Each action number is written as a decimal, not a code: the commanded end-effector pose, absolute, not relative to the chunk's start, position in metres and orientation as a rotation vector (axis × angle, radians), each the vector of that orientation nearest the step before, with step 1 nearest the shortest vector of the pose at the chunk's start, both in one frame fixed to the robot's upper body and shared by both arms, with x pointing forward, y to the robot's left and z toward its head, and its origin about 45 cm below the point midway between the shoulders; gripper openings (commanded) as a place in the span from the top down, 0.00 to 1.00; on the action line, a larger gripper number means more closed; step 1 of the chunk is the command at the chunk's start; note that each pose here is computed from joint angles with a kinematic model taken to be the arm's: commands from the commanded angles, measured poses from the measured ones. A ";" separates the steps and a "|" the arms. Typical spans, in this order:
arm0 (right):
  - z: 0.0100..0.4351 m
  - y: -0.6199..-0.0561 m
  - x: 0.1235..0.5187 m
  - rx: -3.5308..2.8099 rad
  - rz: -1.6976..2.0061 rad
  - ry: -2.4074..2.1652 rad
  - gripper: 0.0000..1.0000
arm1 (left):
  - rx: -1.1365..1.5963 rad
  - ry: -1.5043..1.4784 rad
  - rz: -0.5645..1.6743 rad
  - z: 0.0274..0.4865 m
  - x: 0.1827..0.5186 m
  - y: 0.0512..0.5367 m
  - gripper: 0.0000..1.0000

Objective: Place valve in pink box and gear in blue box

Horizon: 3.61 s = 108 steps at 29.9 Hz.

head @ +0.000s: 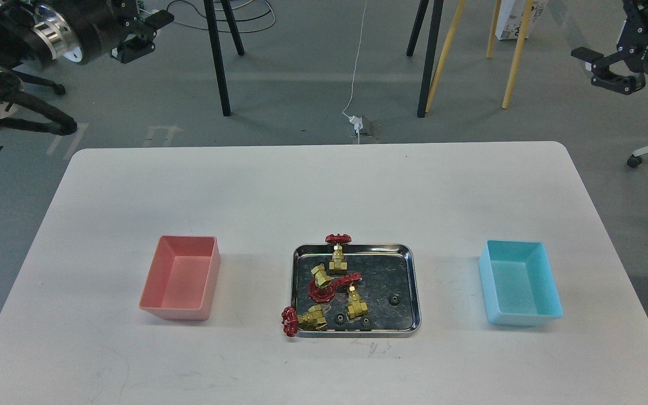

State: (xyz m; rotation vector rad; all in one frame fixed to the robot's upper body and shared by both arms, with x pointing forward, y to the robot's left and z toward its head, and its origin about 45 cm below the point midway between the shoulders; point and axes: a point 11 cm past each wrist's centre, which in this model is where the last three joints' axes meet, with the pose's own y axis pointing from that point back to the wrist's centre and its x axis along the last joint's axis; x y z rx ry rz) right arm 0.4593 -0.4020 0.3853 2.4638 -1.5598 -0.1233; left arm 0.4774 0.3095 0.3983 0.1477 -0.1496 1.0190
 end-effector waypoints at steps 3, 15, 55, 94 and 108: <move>0.387 -0.406 0.459 2.451 -0.113 -1.566 0.00 | 0.108 -0.194 1.020 0.407 0.475 0.317 0.00; 0.399 -0.402 0.460 2.479 -0.071 -1.568 0.00 | -0.267 -0.292 1.164 0.440 0.490 0.349 0.00; 0.453 -0.419 0.470 2.471 0.058 -1.692 0.00 | 0.477 -1.393 0.428 0.127 0.309 0.153 0.00; 0.447 -0.414 0.472 2.477 0.046 -1.674 0.00 | 0.638 -1.280 0.265 0.045 0.296 0.130 0.34; 0.443 -0.406 0.475 2.487 0.040 -1.654 0.00 | 0.634 -1.279 0.264 0.046 0.294 0.133 0.73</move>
